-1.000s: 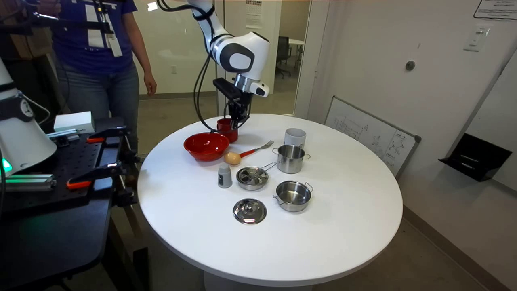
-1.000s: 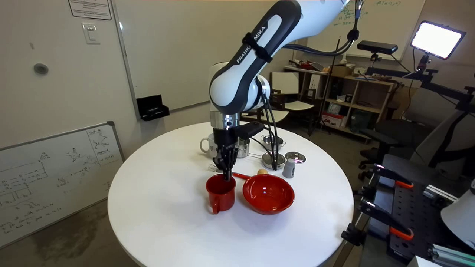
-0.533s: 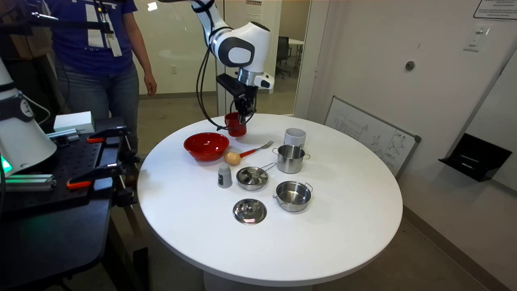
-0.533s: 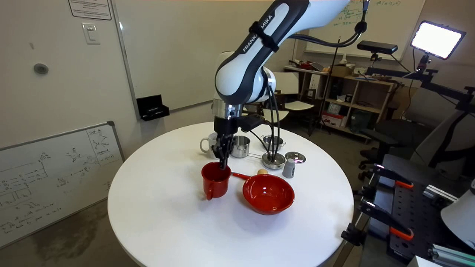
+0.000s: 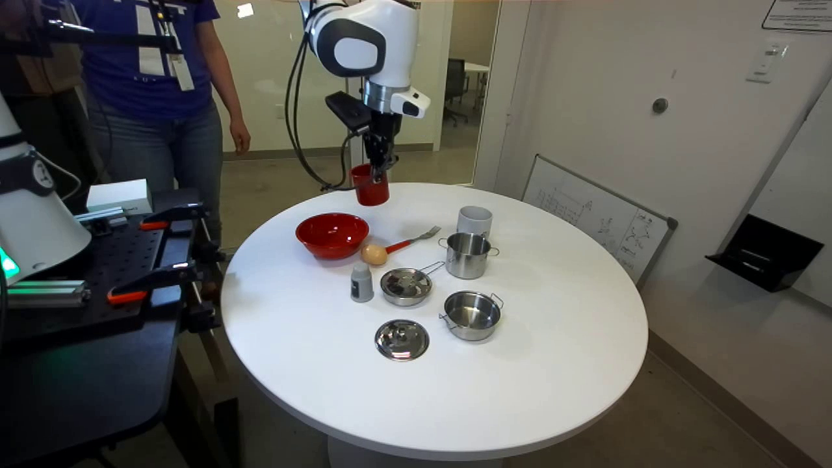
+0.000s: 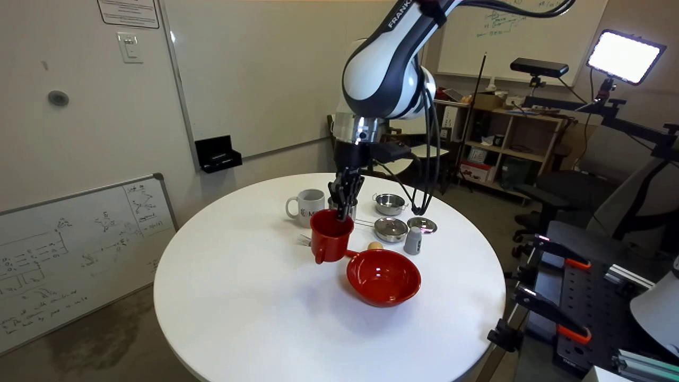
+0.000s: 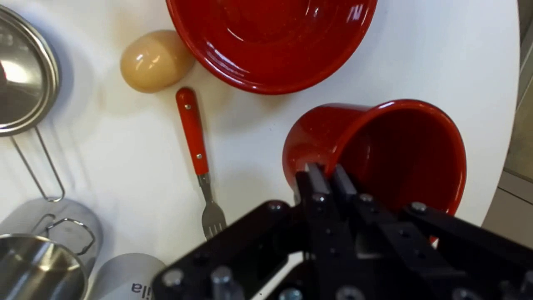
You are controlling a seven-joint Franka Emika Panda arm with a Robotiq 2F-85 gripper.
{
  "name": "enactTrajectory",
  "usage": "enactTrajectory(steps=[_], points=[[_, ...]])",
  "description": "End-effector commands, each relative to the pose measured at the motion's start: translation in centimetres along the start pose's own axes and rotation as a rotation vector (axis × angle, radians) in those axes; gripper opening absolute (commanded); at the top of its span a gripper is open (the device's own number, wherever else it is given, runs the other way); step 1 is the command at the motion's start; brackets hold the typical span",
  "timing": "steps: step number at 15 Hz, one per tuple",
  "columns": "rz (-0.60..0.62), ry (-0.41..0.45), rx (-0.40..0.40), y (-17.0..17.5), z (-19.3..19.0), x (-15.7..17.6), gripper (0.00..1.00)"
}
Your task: Put the orange cup in the orange bowl
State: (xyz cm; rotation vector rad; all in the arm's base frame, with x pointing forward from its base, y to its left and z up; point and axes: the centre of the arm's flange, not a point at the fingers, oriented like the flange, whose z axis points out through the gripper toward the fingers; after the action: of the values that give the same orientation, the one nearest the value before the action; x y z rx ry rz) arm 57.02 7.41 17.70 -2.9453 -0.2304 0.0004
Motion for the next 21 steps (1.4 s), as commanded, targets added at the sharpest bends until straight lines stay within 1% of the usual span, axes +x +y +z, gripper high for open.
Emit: enactTrajectory(steps=[1, 3, 5, 7, 9, 12, 17, 21], points=[[0.02, 0.031, -0.008, -0.8, -4.0, -4.5, 0.02], [0.047, -0.014, 0.0, -0.8, -4.9, -5.7, 0.02], [0.119, -0.071, -0.005, -0.6, -4.8, -6.9, 0.02], [0.203, -0.097, -0.019, 0.0, -4.2, -8.1, 0.02], [0.251, -0.101, -0.014, 1.0, -3.2, -9.0, 0.02], [0.285, -0.101, -0.008, 2.2, -1.2, -9.2, 0.02], [0.346, -0.075, 0.066, 3.2, 2.9, -9.1, 0.02], [0.415, -0.073, 0.087, 3.5, 5.6, -9.8, 0.02]])
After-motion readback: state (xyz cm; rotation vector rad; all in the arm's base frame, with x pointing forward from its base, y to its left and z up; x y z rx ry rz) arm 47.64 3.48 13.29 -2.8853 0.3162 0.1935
